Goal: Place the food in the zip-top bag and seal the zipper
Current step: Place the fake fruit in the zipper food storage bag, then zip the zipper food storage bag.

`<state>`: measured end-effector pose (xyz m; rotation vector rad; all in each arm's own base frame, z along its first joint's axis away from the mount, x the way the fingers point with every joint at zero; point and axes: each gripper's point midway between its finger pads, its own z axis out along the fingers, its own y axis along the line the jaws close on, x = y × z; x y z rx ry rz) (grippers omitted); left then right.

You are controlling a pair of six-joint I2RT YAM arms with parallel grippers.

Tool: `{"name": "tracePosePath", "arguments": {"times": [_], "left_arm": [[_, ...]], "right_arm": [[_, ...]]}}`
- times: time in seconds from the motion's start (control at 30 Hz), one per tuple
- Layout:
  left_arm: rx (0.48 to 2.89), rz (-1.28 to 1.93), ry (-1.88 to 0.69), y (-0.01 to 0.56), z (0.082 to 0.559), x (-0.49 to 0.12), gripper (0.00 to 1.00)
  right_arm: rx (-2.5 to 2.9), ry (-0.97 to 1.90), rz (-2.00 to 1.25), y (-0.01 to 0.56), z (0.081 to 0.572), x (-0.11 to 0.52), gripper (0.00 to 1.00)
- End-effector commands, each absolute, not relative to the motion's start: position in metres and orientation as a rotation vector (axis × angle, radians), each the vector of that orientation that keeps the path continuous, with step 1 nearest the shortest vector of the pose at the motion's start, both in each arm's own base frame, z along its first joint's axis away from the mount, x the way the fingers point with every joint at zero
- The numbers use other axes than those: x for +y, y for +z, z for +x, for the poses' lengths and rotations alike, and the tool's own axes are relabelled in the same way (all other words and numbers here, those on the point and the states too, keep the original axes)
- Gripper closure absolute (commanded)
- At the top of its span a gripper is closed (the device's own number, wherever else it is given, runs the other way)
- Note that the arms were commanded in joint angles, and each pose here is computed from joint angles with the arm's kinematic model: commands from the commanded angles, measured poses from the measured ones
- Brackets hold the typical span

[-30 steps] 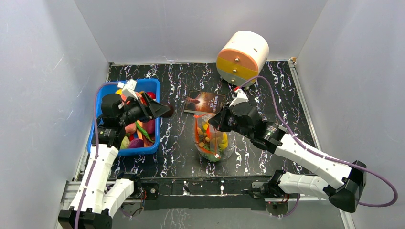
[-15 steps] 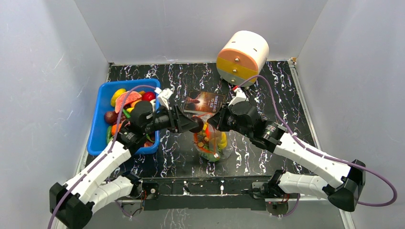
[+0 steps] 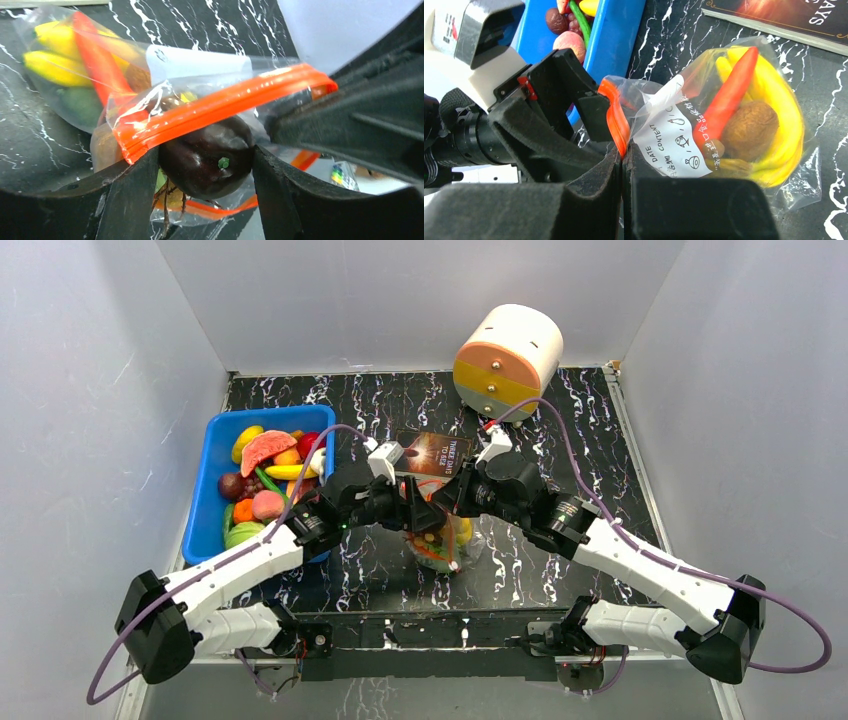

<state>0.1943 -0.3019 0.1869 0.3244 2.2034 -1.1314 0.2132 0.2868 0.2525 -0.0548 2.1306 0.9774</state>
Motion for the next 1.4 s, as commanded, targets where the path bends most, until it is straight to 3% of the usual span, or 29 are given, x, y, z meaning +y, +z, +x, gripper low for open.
{"name": "tracePosePath", "arguments": {"times": [0.0, 0.33, 0.57, 0.73, 0.9, 1.2, 1.37], "left_arm": [[2.160, 0.234, -0.977, 0.200, 0.220, -0.296, 0.69], [2.164, 0.180, -0.929, 0.233, 0.212, -0.281, 0.29], [2.188, 0.204, -0.910, 0.241, 0.200, -0.268, 0.26], [2.205, 0.221, -0.760, 0.234, 0.206, -0.249, 0.33], [2.212, 0.266, -0.622, 0.222, 0.219, -0.242, 0.52], [2.187, 0.301, -0.531, 0.207, 0.239, -0.247, 0.56], [2.182, 0.315, -0.528, 0.205, 0.245, -0.254, 0.67]], "right_arm": [[1.971, 1.141, -0.098, 0.303, 0.208, 0.300, 1.00], [1.969, 1.040, -0.078, 0.302, 0.217, 0.288, 1.00], [1.963, 1.034, -0.082, 0.305, 0.218, 0.287, 1.00], [1.960, 1.039, -0.088, 0.306, 0.217, 0.288, 1.00], [1.952, 1.042, -0.084, 0.309, 0.217, 0.287, 1.00], [1.965, 1.065, -0.095, 0.303, 0.214, 0.291, 1.00], [1.966, 1.059, -0.092, 0.302, 0.215, 0.291, 1.00]]}}
